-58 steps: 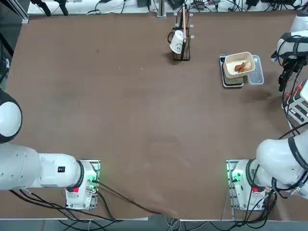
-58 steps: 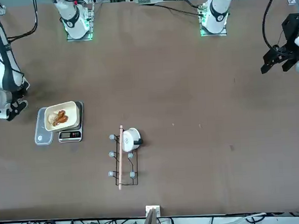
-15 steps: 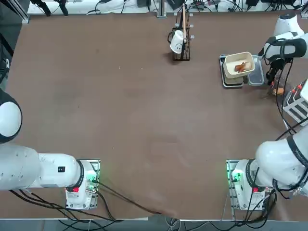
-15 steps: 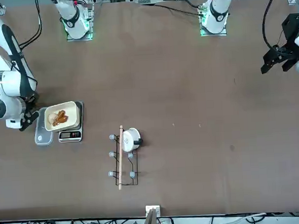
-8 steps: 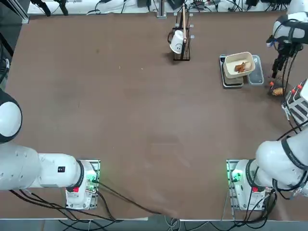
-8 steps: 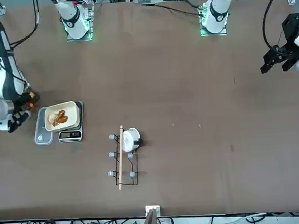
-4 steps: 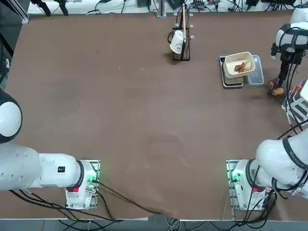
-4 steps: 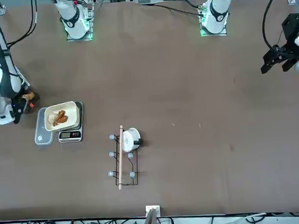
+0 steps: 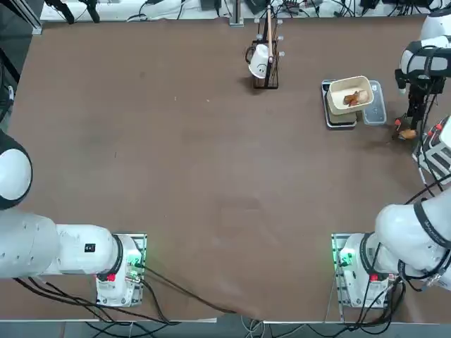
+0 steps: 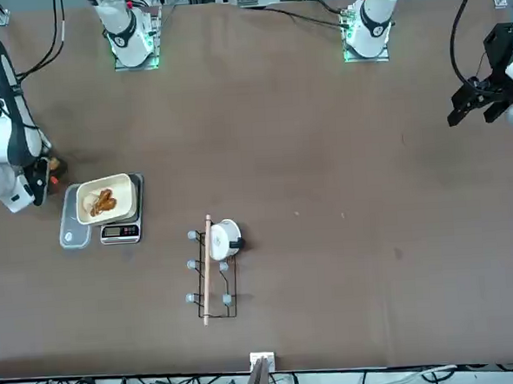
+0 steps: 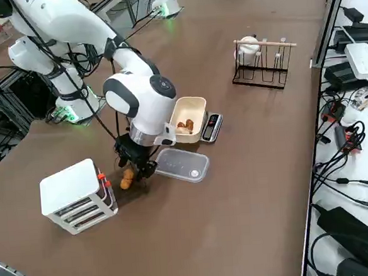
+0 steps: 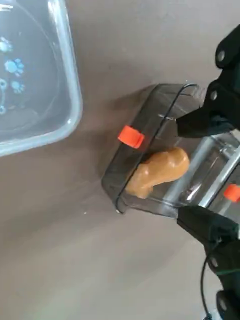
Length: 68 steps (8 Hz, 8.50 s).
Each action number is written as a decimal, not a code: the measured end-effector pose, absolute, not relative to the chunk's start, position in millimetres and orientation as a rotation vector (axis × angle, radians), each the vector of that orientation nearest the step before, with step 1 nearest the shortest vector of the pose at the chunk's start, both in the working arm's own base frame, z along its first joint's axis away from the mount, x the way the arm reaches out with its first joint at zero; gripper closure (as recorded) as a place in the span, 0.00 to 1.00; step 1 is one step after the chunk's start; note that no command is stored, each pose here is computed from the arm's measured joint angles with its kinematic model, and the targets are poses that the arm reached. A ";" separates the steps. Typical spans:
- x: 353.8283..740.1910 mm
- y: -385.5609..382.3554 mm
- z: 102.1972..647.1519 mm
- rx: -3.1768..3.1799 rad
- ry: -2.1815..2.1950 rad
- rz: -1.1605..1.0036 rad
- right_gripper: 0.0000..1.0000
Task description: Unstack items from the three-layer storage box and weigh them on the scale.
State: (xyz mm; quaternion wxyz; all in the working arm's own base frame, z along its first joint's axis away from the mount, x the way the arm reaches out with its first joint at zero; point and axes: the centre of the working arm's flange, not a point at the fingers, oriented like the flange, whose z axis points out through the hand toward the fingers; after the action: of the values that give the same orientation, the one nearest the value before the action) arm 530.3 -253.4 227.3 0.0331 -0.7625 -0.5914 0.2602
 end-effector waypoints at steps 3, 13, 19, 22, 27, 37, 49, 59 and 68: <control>517.9 -261.2 211.6 -2.340 -1.833 0.788 0.16; 501.5 -274.0 186.0 -2.327 -1.829 0.774 0.17; 498.3 -279.3 181.2 -2.348 -1.875 0.744 0.38; 498.2 -283.3 188.8 -2.375 -1.871 0.738 0.57; 502.8 -289.9 210.5 -2.485 -1.735 0.706 0.58; 581.0 -130.9 325.5 -2.903 -0.543 0.560 0.58; 594.6 -157.6 321.1 -2.992 -0.667 0.664 0.56; 526.8 -206.5 204.5 -2.811 -1.253 0.523 0.98; 478.3 -287.0 197.6 -2.849 -1.218 0.652 0.98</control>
State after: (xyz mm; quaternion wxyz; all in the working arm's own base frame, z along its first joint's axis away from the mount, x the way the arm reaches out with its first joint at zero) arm 478.3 -287.0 197.6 -0.0123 -0.8997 -0.3846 0.2061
